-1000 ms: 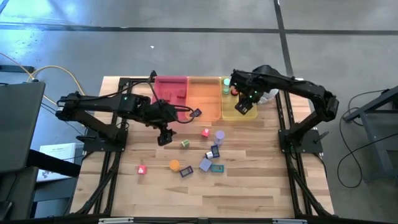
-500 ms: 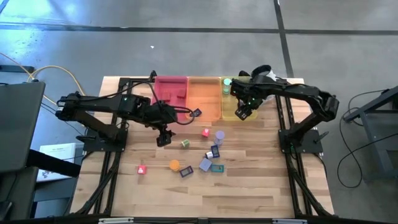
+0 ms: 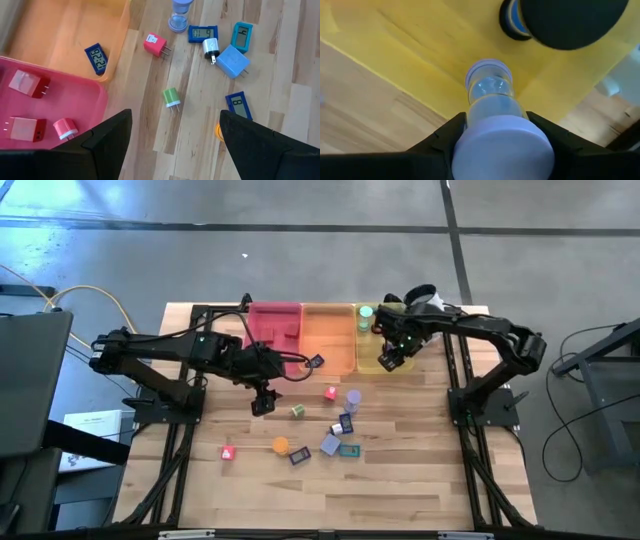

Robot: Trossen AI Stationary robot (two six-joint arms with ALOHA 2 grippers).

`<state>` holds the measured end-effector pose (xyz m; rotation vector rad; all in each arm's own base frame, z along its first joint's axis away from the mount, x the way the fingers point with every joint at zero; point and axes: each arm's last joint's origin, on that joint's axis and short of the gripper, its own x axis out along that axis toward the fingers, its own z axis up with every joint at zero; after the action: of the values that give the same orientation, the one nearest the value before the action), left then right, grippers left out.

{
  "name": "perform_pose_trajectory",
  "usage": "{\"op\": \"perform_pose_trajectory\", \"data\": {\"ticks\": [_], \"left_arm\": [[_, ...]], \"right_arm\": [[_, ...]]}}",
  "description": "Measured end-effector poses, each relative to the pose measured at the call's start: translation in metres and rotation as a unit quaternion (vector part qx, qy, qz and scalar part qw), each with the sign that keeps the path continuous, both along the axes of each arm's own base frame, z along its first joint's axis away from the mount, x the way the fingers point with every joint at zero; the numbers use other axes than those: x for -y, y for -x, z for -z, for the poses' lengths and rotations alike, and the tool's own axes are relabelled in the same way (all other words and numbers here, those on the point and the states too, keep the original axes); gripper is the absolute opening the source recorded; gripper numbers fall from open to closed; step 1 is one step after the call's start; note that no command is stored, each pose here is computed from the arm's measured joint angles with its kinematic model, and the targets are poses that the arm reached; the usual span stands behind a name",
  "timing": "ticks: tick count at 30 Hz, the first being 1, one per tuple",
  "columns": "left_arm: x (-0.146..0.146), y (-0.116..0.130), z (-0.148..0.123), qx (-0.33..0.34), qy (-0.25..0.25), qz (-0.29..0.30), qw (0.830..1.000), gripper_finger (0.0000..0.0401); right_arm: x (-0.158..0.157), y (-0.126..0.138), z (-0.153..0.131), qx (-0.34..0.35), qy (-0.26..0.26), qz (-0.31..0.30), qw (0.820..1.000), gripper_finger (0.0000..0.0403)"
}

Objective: Pick & Place Office items
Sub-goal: Put the bottom violet hourglass into the yellow bin

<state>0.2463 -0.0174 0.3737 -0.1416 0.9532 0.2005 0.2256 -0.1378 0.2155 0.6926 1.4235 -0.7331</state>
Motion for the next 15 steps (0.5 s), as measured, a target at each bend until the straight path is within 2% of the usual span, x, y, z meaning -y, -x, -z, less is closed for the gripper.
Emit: {"op": "perform_pose_trajectory", "data": {"ticks": [8, 15], "left_arm": [[0.0, 0.0, 0.0, 0.0, 0.0, 0.0, 1.0, 0.0293], [0.003, 0.0, 0.0, -0.001, 0.003, 0.003, 1.0, 0.0293]], "right_arm": [[0.004, -0.002, 0.011, 0.017, 0.0, 0.006, 1.0, 0.0181], [0.01, -0.005, 0.023, 0.0, -0.016, 0.011, 1.0, 0.0184]]}}
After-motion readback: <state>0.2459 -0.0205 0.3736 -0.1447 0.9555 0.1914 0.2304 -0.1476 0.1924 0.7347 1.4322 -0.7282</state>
